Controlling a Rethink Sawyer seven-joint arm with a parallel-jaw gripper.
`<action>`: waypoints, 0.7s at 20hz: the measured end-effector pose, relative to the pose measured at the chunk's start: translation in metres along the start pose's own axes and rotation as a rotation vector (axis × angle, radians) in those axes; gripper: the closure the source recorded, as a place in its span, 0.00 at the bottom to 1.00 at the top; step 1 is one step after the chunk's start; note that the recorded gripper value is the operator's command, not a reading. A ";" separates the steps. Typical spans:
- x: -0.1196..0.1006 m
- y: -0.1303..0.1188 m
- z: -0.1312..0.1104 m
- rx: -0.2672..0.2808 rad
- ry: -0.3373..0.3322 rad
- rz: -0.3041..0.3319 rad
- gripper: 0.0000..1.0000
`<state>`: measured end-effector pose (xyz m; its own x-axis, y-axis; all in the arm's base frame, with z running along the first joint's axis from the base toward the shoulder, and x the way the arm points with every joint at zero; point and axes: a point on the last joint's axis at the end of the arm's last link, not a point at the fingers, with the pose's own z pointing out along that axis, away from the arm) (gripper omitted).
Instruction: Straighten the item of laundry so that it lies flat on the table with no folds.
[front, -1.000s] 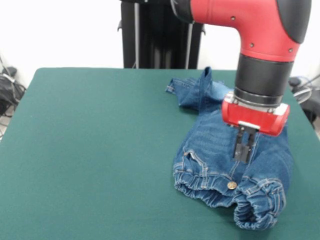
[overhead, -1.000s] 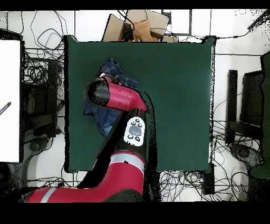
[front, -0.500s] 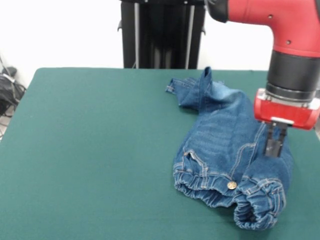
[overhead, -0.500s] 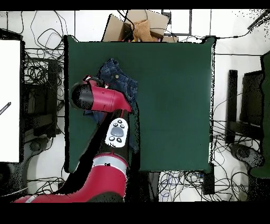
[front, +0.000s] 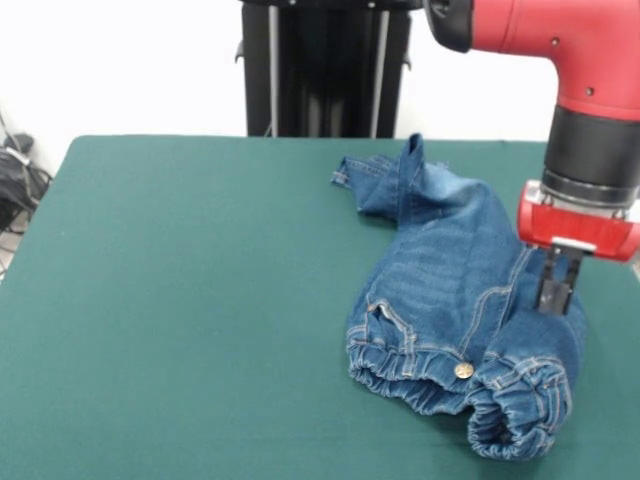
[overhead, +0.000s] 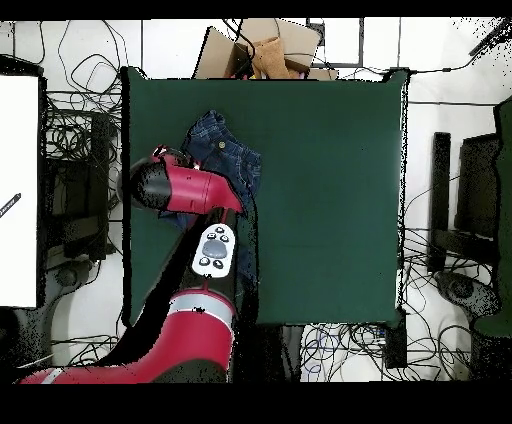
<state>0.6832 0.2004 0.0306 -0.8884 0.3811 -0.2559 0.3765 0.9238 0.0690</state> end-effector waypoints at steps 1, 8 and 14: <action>0.002 -0.002 0.003 0.004 0.006 0.001 1.00; 0.014 -0.009 0.021 0.022 0.033 0.000 1.00; 0.020 -0.011 0.038 0.030 0.046 -0.005 1.00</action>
<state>0.6711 0.1963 -0.0124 -0.9012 0.3782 -0.2118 0.3790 0.9246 0.0386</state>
